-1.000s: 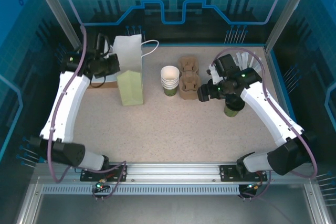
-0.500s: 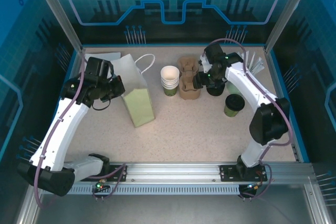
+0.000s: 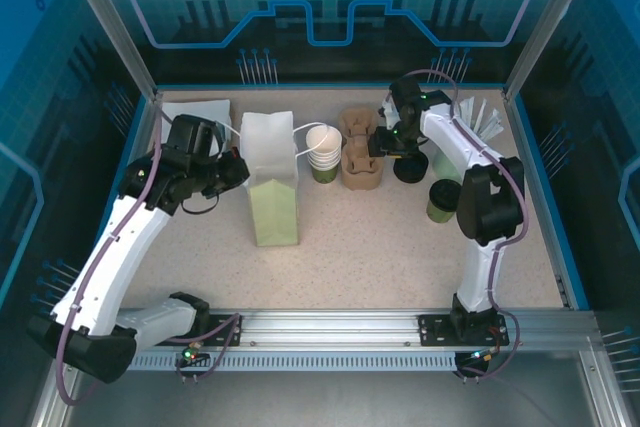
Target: Pack the takeout coffee
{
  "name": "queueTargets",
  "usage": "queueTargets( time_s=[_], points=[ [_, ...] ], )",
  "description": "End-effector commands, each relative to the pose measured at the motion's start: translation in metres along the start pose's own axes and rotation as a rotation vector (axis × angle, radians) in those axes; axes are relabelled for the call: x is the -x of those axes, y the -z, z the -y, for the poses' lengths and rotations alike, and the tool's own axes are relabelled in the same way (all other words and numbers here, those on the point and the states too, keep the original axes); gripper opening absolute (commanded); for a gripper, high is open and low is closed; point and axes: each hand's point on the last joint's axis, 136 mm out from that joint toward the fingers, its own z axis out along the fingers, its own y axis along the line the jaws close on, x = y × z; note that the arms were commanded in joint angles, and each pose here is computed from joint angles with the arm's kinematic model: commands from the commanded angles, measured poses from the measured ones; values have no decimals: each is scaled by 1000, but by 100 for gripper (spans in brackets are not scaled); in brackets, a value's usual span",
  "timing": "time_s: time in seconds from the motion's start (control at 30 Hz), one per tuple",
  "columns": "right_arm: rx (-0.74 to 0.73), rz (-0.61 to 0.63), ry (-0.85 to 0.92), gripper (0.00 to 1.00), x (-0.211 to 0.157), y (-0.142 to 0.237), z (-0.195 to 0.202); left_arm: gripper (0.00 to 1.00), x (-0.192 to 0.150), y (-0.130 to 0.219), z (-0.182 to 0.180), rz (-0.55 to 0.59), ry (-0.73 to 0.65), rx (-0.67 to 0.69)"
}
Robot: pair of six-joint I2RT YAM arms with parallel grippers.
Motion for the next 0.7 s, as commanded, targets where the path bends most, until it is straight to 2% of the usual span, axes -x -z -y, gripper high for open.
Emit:
queueTargets(
  time_s=[0.0,0.1,0.2,0.4,0.67],
  points=[
    [45,5,-13,47,8,0,-7,10,-9,-1,2,-15,26,-40],
    [50,-4,-16,44,9,-4,-7,37,-11,-1,0,-11,24,-37],
    [45,-4,-14,39,10,-3,-6,50,-11,5,-3,-2,9,-22],
    [64,-14,-12,26,7,-2,-9,58,-12,22,-7,18,-28,-3],
    [144,26,-10,20,5,17,-20,61,-10,49,-2,67,-78,-35]
  ],
)
